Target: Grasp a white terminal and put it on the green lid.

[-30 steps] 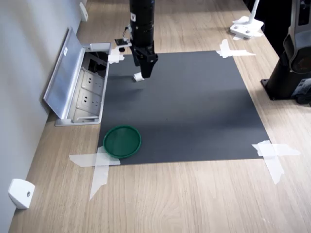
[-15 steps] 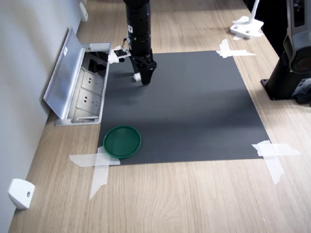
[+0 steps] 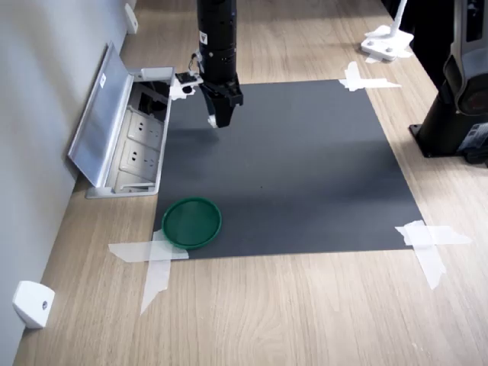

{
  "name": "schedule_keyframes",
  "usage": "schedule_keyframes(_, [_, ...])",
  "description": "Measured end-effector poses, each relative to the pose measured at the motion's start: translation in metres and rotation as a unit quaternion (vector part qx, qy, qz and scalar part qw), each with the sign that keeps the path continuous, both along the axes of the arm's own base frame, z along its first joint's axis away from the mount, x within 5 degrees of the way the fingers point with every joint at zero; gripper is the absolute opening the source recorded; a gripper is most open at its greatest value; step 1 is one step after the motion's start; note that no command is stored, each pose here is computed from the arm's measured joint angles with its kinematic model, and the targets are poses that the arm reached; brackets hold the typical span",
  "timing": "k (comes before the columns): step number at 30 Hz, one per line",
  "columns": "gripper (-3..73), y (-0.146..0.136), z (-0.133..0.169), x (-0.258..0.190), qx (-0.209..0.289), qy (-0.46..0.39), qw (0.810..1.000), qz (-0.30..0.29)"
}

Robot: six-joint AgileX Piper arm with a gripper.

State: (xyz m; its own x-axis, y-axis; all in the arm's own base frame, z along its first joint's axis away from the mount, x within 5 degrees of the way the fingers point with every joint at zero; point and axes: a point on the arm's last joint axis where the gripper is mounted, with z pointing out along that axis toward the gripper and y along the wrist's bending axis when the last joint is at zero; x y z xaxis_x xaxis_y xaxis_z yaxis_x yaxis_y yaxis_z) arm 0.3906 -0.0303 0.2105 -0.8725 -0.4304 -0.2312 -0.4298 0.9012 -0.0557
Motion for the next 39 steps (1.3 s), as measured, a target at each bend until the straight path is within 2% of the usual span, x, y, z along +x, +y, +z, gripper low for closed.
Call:
schedule_keyframes(9, [27.0, 0.112, 0.019, 0.0, 0.02, -0.034, 0.994, 0.102])
schedule_keyframes(15, [27.0, 0.154, 0.011, 0.013, 0.032, -0.038, 0.991, 0.126])
schedule_keyframes(25, [27.0, 0.161, -0.015, 0.027, 0.024, -0.029, 0.992, 0.119])
schedule_keyframes(39, [27.8, 0.164, -0.015, 0.029, 0.037, -0.04, 0.991, 0.121])
